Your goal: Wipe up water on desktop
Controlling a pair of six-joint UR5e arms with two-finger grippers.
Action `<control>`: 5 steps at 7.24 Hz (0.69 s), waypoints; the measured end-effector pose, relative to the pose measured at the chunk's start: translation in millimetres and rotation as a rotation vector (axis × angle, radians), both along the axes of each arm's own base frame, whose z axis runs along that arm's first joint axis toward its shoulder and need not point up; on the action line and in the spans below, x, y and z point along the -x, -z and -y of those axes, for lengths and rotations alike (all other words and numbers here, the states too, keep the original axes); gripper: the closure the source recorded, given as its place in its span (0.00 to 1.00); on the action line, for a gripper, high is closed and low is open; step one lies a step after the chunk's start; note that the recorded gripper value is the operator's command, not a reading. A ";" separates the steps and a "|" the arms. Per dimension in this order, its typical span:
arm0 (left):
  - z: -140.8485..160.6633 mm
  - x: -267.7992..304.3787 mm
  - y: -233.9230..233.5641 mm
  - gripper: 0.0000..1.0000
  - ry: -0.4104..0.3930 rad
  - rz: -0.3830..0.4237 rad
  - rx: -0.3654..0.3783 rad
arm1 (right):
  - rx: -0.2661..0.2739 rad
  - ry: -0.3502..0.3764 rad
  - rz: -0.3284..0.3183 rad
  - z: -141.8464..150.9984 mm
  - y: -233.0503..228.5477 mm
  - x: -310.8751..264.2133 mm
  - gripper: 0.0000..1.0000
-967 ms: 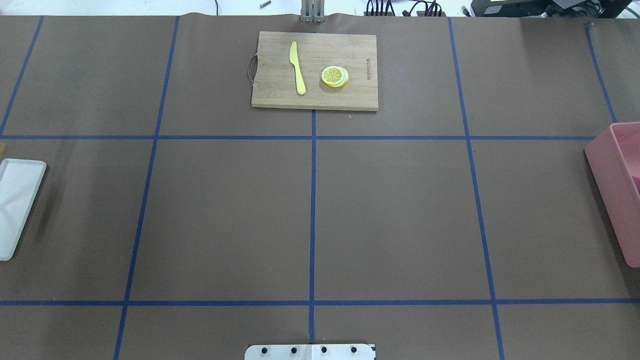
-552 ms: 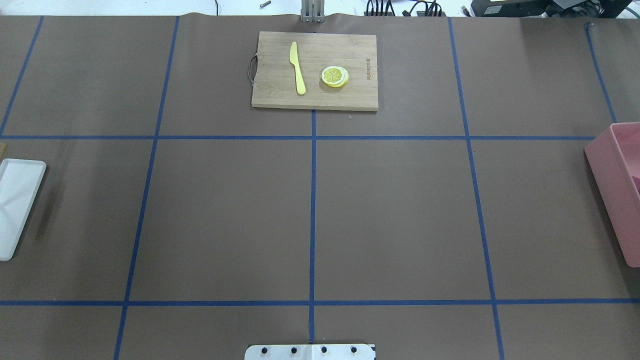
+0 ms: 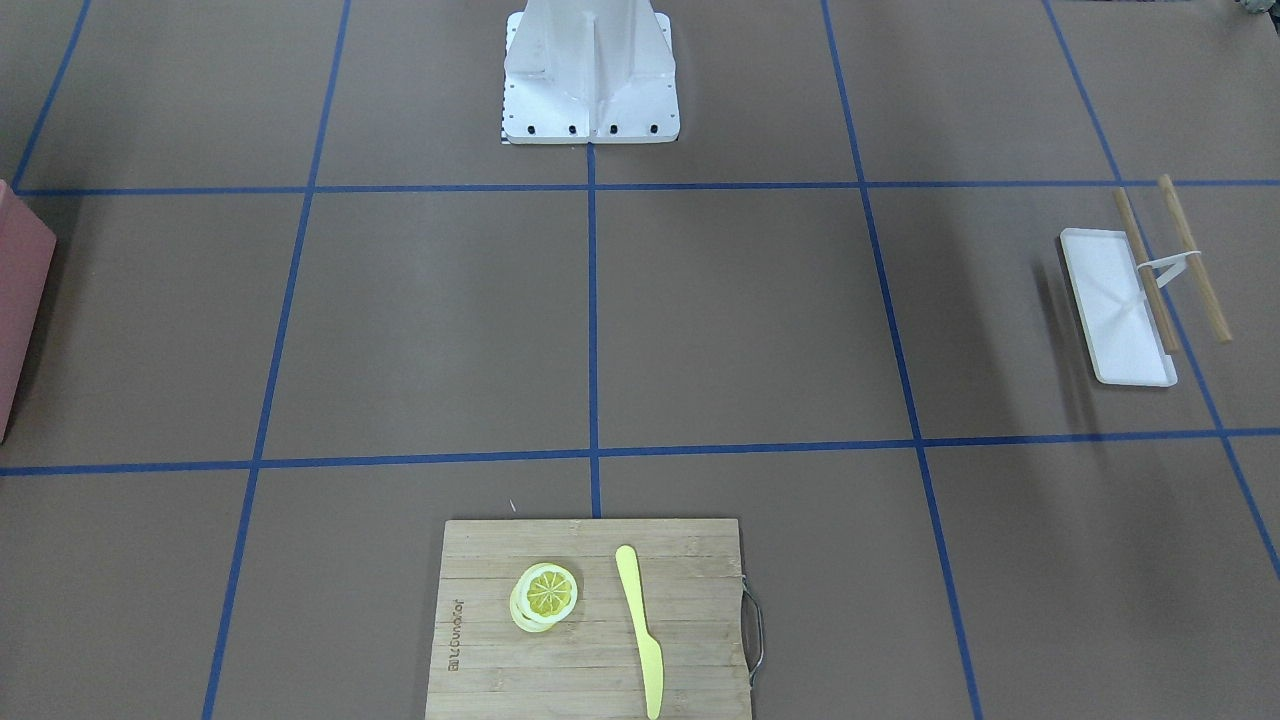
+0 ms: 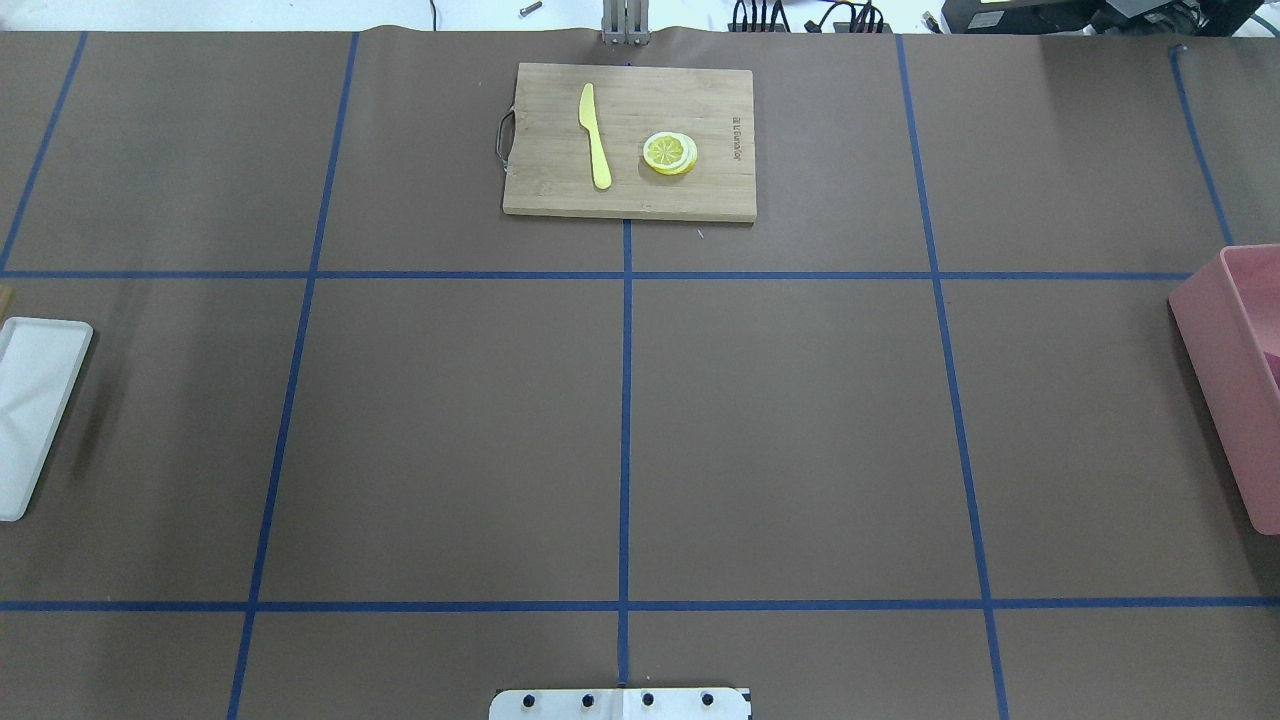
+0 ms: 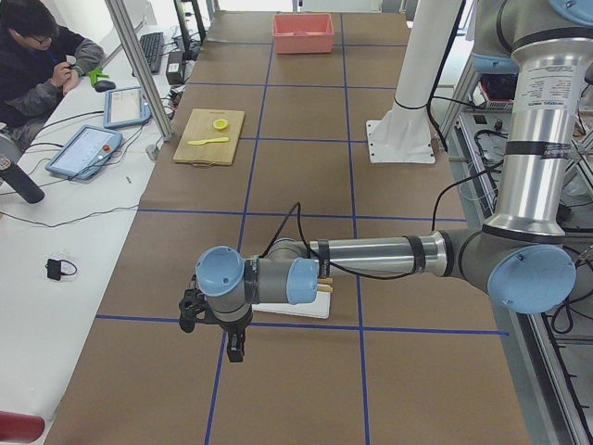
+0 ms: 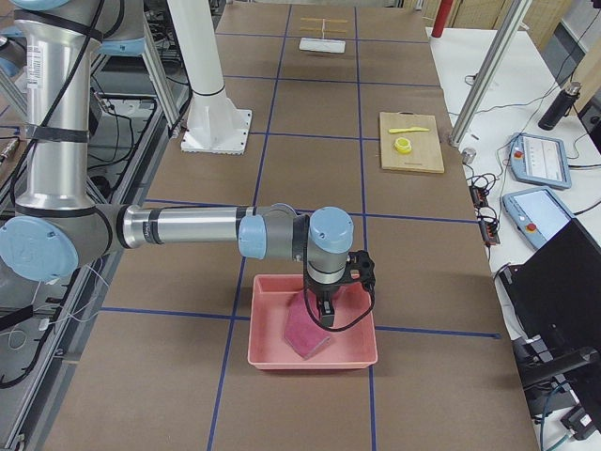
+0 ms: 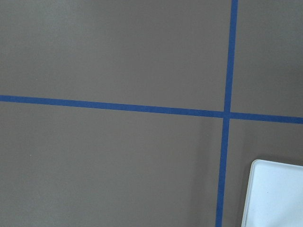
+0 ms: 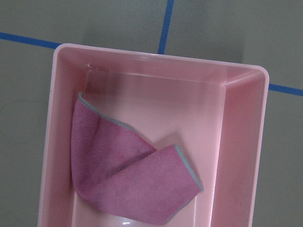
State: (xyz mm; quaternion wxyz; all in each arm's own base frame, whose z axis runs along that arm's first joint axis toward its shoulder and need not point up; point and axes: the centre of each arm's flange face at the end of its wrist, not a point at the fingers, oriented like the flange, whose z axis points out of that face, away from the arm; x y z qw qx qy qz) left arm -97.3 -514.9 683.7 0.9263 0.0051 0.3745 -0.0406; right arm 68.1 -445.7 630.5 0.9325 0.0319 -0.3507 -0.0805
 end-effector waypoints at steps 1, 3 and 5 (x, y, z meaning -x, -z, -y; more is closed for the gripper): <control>-1.0 -0.1 -1.2 0.01 0.000 -0.001 0.003 | -0.001 0.000 0.001 0.3 0.7 0.1 0.00; -3.3 -0.3 -3.3 0.01 0.000 -0.002 0.007 | -0.012 0.000 0.002 0.6 6.4 0.1 0.00; -3.8 -0.4 -3.7 0.01 0.000 -0.002 0.008 | -0.034 0.004 0.002 -0.2 17.3 1.1 0.00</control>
